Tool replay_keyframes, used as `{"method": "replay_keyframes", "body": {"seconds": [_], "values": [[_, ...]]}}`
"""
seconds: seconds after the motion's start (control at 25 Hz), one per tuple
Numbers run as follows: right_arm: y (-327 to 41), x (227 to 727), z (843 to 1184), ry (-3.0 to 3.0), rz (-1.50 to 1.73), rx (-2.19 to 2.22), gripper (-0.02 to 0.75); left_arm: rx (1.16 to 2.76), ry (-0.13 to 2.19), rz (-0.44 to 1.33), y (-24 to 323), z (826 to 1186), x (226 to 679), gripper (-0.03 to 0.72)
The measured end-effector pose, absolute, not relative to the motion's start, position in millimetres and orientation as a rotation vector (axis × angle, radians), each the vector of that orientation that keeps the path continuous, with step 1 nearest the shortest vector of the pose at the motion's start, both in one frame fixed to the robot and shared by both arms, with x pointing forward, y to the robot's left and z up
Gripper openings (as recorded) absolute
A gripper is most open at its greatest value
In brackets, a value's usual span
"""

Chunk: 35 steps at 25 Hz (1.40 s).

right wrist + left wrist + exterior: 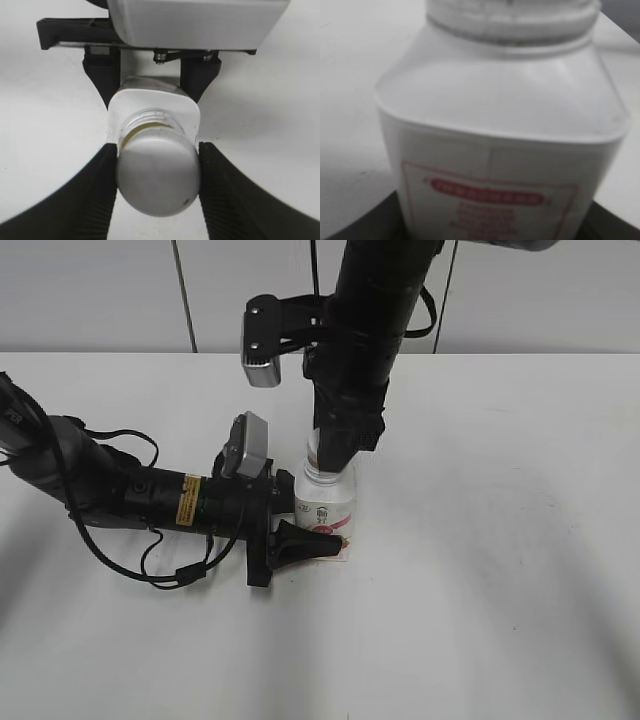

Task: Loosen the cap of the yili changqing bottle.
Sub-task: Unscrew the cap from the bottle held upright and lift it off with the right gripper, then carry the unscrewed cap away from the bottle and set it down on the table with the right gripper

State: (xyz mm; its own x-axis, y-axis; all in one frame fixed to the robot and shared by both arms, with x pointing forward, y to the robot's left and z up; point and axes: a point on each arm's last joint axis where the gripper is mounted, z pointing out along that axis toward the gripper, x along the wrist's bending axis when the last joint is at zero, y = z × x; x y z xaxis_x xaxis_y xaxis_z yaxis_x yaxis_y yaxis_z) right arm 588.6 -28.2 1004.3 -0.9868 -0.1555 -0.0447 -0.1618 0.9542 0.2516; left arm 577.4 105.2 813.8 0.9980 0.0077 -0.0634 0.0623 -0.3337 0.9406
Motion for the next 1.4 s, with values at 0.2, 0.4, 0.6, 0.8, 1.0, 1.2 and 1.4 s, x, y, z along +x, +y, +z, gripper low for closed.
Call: {"method": "replay_keyframes", "body": {"seconds": [0.2,0.4,0.6,0.8,1.0,1.2,1.4], "values": [[-28,581,1029,3.056,0.506,-0.163,0.389,1.910,0.050,-0.055,105,814,577,0.407],[-29,576,1044,3.067,0.584,0.110,0.389,1.910,0.050,-0.055,105,814,577,0.407],[-31,578,1043,3.061,0.548,0.466,0.389,1.911,0.049,-0.055,105,814,577,0.407],[-39,583,1041,3.016,0.512,0.785,0.389,1.912,0.047,-0.056,105,814,577,0.407],[-65,593,1025,2.943,0.395,1.104,0.389,1.913,0.046,-0.056,105,814,577,0.407],[-106,605,1006,2.756,0.434,1.432,0.389,1.913,0.045,-0.057,105,814,577,0.406],[-152,592,984,2.552,0.477,1.683,0.388,1.914,0.041,-0.059,105,814,577,0.406]]}}
